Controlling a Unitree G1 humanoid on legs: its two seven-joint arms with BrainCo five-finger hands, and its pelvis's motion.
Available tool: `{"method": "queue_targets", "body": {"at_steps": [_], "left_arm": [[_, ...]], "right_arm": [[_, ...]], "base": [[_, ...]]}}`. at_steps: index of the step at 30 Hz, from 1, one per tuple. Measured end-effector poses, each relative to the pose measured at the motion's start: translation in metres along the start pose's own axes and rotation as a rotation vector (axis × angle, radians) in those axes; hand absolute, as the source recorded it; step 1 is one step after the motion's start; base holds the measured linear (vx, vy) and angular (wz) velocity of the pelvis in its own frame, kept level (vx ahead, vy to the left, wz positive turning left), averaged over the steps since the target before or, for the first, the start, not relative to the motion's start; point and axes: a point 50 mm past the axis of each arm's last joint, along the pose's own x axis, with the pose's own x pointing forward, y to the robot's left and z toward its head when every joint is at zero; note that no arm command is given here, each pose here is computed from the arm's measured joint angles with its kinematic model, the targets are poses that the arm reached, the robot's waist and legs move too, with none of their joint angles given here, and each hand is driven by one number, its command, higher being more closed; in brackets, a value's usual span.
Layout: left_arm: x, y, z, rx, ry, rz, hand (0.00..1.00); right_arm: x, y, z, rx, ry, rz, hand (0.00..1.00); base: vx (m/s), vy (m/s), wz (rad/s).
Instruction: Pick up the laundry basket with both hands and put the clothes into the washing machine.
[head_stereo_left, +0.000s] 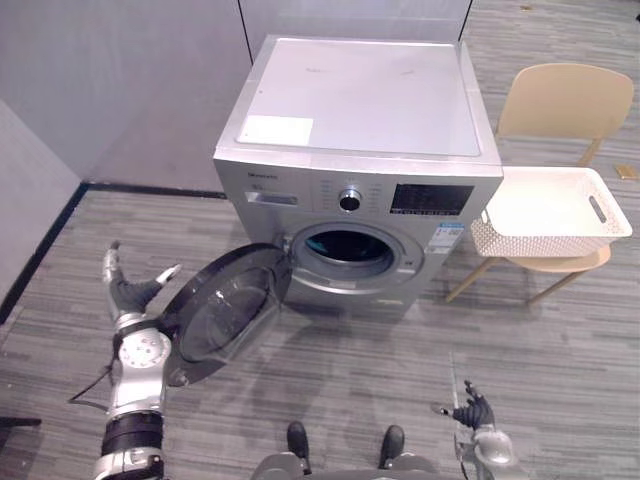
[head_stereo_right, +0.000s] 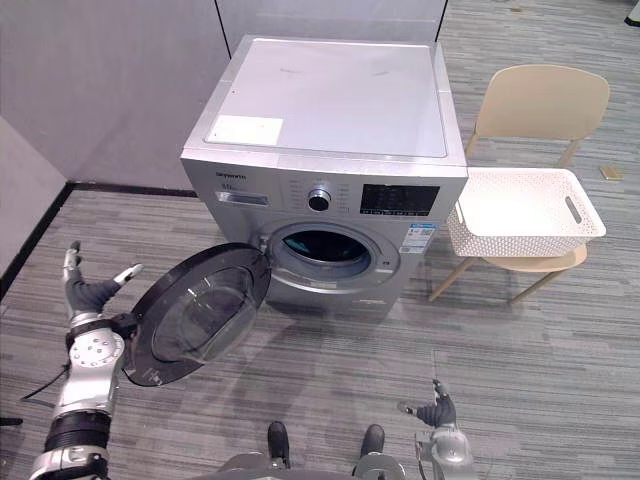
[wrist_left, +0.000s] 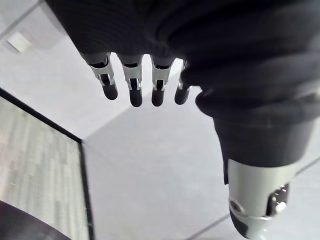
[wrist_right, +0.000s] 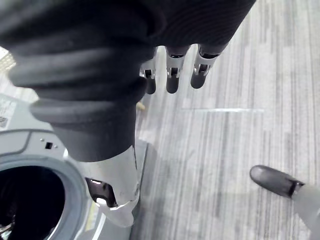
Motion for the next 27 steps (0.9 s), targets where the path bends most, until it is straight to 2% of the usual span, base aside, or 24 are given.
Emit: {"method": "queue_targets", "body": {"at_steps": [4,12,15,20,23,27], "left_arm": [[0.006,0.019,-0.039,0.062,0.19,0.031,0.0],[0.013,0.003,-0.033,0.008,0.229,-0.043,0.0],[0.008,-0.009,-0.032,-0.011,0.236,-0.049,0.0],[-0.018,-0.041,-0.031,-0.043,0.198,-0.145,0.0],[-0.042,-0.057,-0.036,-0.033,0.176,-0.223,0.0],[-0.09,-0.094,-0.04,-0.019,0.156,-0.425,0.0]], "right_arm": [[0.006,0.009,0.022,0.0,-0.075,0.023,0.0],[0.004,0.028,0.049,0.023,-0.19,0.085,0.0],[0.003,0.032,0.05,0.018,-0.203,0.104,0.0],[0.003,0.034,0.053,0.015,-0.212,0.11,0.0],[0.003,0.036,0.054,0.005,-0.218,0.115,0.0],[0.0,0.042,0.05,0.003,-0.205,0.122,0.0]], "base": [[-0.01,-0.013,-0.23],[0.01,-0.017,-0.09],[0.0,0.0,0.0],[-0.01,0.013,0.12],[-0.01,0.06,0.22],[0.01,0.076,0.16]]}}
